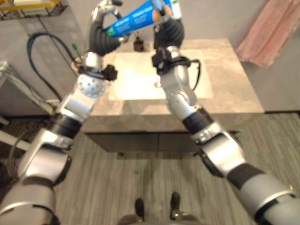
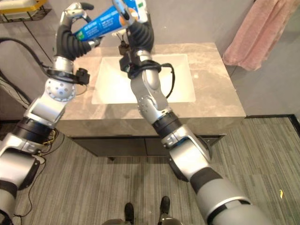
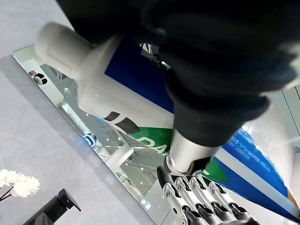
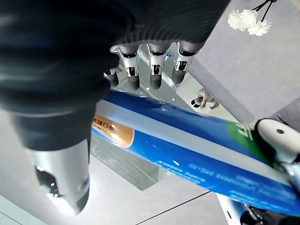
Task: Put brush and paste in cup on sink, flatten towel.
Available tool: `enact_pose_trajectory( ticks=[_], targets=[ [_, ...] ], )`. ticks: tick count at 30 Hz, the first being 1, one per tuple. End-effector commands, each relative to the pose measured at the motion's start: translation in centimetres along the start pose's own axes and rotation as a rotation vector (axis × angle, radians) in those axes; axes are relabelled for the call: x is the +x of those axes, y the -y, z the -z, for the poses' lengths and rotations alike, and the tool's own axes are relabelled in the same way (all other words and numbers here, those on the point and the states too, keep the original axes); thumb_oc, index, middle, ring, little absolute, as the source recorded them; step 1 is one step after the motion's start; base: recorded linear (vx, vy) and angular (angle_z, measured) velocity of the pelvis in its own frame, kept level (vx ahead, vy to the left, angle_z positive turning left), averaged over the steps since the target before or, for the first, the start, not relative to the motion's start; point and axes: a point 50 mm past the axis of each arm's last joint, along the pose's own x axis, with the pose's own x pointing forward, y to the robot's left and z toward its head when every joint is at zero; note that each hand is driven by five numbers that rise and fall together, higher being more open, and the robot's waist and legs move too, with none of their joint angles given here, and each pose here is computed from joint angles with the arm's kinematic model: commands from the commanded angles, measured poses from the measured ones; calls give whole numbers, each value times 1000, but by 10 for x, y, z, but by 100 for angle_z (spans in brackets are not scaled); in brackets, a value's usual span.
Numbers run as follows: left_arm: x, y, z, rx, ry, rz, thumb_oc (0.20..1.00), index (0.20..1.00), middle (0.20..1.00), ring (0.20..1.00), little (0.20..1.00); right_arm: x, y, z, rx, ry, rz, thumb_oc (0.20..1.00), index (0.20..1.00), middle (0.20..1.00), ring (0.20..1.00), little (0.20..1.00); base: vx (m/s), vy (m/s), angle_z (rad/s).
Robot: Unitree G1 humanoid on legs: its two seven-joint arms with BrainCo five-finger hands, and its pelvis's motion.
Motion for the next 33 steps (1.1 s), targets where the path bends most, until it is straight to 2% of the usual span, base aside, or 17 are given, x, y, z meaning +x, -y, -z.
enact_pose_trajectory(
  ticks=[1,17,31,32,33],
  targets=[
    [15,-9,-13,-18,77,-27,200,200,200,200,200,16,-32,-26,119,126,-87,1000,1000,1000,1000,1000,0,0,0],
    [8,6,-3,-62,11,52,200,200,200,200,200,6,-46,-19,247,120,-133,1000,1000,1000,1000,1000,0,0,0],
    [7,14,-2,-83,-6,75,200,200,200,200,200,0,-41,-14,256,111,-114,1000,1000,1000,1000,1000,0,0,0],
    [8,14,-2,-85,-7,67,200,200,200,200,200,-1,-40,-14,252,106,-112,950,950,950,950,950,0,0,0],
    [8,14,-2,-85,-7,67,200,200,200,200,200,-1,-40,-13,251,106,-112,940,940,940,940,940,0,0,0]
  ],
)
